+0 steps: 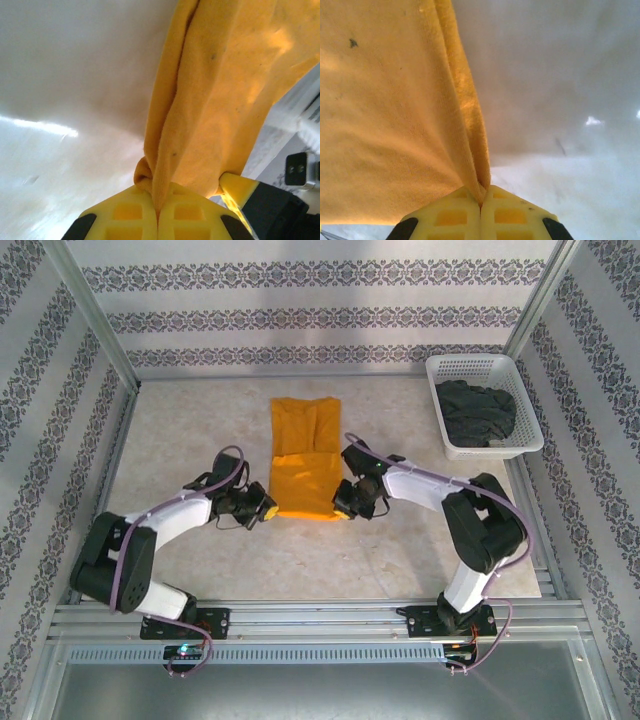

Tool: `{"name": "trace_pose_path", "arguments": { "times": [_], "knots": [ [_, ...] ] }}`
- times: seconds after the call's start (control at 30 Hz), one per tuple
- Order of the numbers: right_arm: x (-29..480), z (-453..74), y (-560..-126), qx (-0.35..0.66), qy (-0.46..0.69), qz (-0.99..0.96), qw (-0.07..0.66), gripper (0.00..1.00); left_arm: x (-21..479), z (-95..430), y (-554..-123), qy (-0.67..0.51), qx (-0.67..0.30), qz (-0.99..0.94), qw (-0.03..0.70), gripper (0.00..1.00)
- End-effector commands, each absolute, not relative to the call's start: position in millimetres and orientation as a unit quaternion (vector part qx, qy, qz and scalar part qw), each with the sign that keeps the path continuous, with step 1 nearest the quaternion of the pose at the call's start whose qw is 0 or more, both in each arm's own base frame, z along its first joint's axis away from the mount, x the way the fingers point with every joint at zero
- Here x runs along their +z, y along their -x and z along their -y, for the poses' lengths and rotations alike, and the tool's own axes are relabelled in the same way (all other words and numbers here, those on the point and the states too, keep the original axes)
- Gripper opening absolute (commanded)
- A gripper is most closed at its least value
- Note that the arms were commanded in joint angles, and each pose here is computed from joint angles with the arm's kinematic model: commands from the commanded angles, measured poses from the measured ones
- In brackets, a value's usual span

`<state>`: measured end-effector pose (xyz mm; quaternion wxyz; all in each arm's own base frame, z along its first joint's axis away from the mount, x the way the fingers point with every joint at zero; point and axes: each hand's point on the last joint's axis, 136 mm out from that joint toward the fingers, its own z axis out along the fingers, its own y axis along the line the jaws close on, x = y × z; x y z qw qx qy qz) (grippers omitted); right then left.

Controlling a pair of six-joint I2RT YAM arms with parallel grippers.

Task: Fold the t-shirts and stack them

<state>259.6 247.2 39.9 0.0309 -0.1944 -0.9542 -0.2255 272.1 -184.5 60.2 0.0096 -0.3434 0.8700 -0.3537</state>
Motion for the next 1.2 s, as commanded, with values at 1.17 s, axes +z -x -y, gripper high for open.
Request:
{"name": "trace_pose_path", "arguments": {
  "times": [1.17],
  "knots": [
    [132, -246, -503, -0.322, 0.271, 0.904, -0.081, 0.02, 145, 160, -519, 0.317, -0.372, -0.853, 0.185, 0.04]
  ]
}}
